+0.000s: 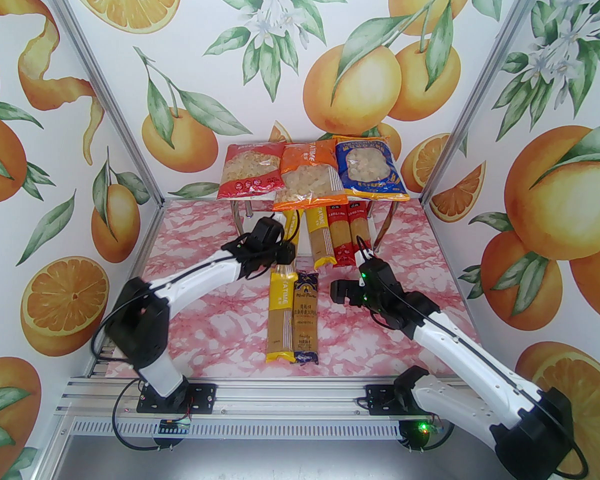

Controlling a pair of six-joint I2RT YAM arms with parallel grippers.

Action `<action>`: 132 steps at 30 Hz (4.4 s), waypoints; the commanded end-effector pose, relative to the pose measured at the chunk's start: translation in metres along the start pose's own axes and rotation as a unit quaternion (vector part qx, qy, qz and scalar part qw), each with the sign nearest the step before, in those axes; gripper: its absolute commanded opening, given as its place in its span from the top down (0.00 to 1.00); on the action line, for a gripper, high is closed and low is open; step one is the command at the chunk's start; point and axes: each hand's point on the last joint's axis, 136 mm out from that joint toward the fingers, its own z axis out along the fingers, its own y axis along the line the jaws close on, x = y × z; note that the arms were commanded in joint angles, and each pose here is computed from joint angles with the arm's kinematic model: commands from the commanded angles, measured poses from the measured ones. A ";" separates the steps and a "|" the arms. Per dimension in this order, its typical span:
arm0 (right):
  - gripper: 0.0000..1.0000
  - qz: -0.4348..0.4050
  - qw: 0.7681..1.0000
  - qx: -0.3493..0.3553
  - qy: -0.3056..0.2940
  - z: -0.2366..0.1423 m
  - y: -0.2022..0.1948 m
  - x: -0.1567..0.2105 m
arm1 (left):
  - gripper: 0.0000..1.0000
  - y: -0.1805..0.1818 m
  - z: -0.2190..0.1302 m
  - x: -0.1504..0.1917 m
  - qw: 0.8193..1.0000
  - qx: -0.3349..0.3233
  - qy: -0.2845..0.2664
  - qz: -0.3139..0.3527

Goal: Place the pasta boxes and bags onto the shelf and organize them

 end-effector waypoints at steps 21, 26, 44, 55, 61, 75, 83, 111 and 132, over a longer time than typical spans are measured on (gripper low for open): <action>0.00 -0.007 1.000 0.002 -0.017 -0.010 -0.015 -0.013 | 0.75 -0.033 0.058 -0.064 1.000 0.018 -0.006 -0.009; 0.00 -0.004 1.000 0.003 -0.016 -0.010 -0.018 -0.011 | 0.48 -0.038 0.059 -0.064 0.999 0.026 -0.010 -0.018; 0.00 0.002 1.000 0.010 -0.019 -0.014 -0.024 -0.006 | 0.31 -0.053 0.067 -0.067 0.998 0.047 -0.027 -0.027; 0.00 0.005 1.000 0.013 -0.019 -0.015 -0.025 -0.004 | 0.24 -0.038 0.079 -0.073 0.997 0.045 -0.039 -0.047; 0.00 0.015 0.999 0.009 -0.032 -0.015 -0.024 -0.009 | 0.26 -0.038 0.082 -0.074 0.996 0.050 -0.049 -0.063; 0.52 0.081 0.988 -0.070 -0.113 0.011 0.012 -0.068 | 0.25 -0.017 0.055 -0.069 0.998 -0.016 -0.059 -0.006; 0.42 0.075 0.990 -0.051 -0.108 0.043 0.012 -0.083 | 0.25 -0.013 0.051 -0.063 0.998 -0.021 -0.053 0.005; 0.63 0.050 0.996 -0.023 -0.073 0.119 0.019 -0.105 | 0.25 0.017 0.064 -0.062 0.999 -0.036 -0.039 -0.006; 0.81 0.071 0.995 -0.055 -0.029 0.121 0.027 -0.077 | 0.26 0.026 0.082 -0.052 0.999 -0.037 -0.020 -0.010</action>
